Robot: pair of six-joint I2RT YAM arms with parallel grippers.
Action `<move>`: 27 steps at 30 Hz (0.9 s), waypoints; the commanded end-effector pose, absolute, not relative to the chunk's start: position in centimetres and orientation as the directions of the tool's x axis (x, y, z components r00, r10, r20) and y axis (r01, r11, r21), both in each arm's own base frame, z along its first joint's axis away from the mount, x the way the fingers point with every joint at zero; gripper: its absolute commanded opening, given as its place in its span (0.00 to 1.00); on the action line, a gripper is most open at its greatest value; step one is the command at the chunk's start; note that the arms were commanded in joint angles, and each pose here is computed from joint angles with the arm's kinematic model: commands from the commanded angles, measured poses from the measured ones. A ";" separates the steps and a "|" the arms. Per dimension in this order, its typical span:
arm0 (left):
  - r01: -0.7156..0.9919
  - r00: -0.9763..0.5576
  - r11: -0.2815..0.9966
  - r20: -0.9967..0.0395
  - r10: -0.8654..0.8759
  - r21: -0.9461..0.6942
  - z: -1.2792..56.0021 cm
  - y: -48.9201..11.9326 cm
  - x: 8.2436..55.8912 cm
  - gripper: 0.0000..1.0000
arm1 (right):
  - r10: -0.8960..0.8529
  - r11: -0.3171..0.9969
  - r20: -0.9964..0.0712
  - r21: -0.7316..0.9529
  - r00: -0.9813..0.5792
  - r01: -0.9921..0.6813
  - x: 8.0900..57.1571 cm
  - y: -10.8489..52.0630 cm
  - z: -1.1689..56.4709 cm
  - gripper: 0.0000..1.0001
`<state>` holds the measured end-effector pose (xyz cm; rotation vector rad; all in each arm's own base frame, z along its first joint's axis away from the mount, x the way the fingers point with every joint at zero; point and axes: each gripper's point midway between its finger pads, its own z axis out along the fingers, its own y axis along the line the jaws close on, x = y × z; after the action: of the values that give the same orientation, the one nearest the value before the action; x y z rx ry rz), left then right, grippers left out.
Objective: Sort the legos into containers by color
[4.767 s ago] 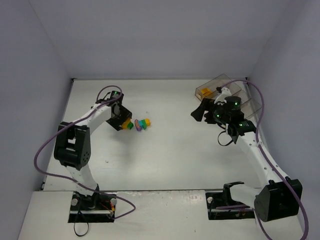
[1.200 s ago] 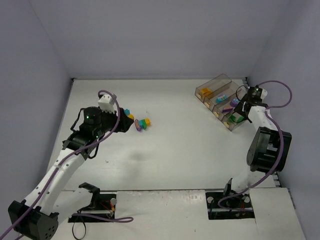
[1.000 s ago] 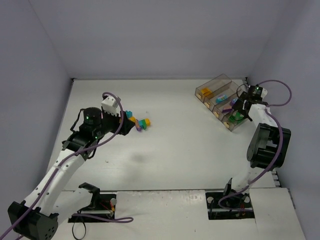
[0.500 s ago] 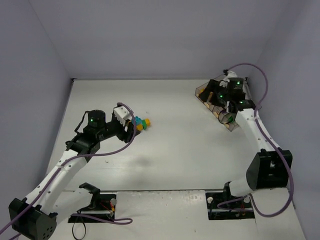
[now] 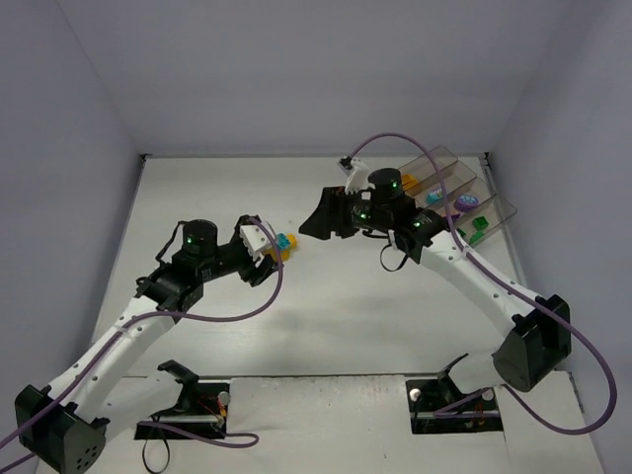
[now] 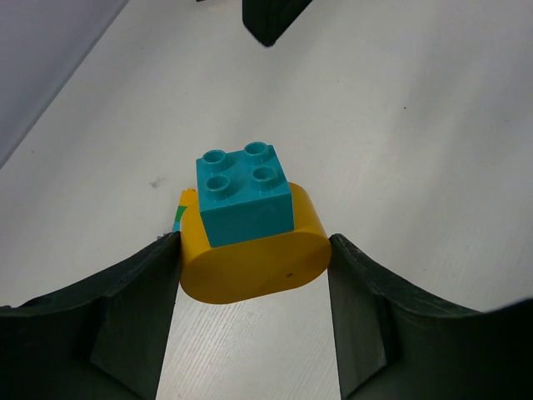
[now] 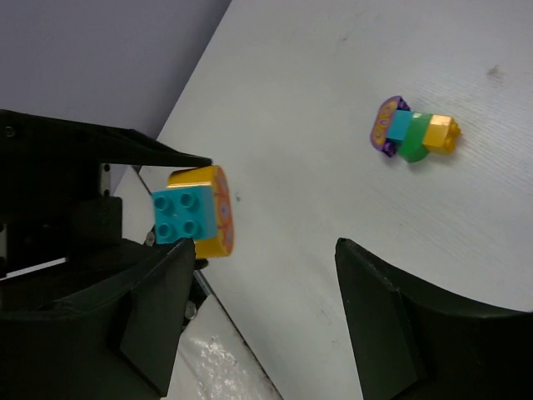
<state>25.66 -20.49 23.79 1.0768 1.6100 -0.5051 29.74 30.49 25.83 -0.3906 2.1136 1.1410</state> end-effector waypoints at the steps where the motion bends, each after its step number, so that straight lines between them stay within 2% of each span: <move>1: 0.831 0.106 0.475 -0.921 0.375 0.289 26.7 -21.4 26.3 0.00 | 0.105 0.460 -0.763 0.606 -0.638 -0.649 28.9 33.2 31.1 0.65; 8: 0.833 0.103 0.470 -0.916 0.387 0.292 26.8 -21.4 26.4 0.00 | 0.058 0.420 -0.766 0.601 -0.640 -0.680 27.3 35.9 30.9 0.63; 19: 0.845 0.112 0.453 -0.921 0.373 0.286 27.4 -21.8 25.9 0.00 | 0.014 0.457 -0.755 0.588 -0.656 -0.667 27.1 37.5 28.1 0.63; 23: 0.847 0.106 0.451 -0.921 0.375 0.281 27.2 -21.7 25.8 0.00 | 0.005 0.458 -0.760 0.580 -0.650 -0.674 27.1 37.8 27.9 0.58; 27: 0.848 0.105 0.451 -0.922 0.374 0.279 27.3 -21.8 25.8 0.00 | -0.007 0.453 -0.759 0.578 -0.651 -0.679 26.8 38.2 27.6 0.50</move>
<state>25.54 -20.89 23.21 1.1299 1.6238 -0.4892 26.29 37.05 24.46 -0.5458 2.1284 1.1984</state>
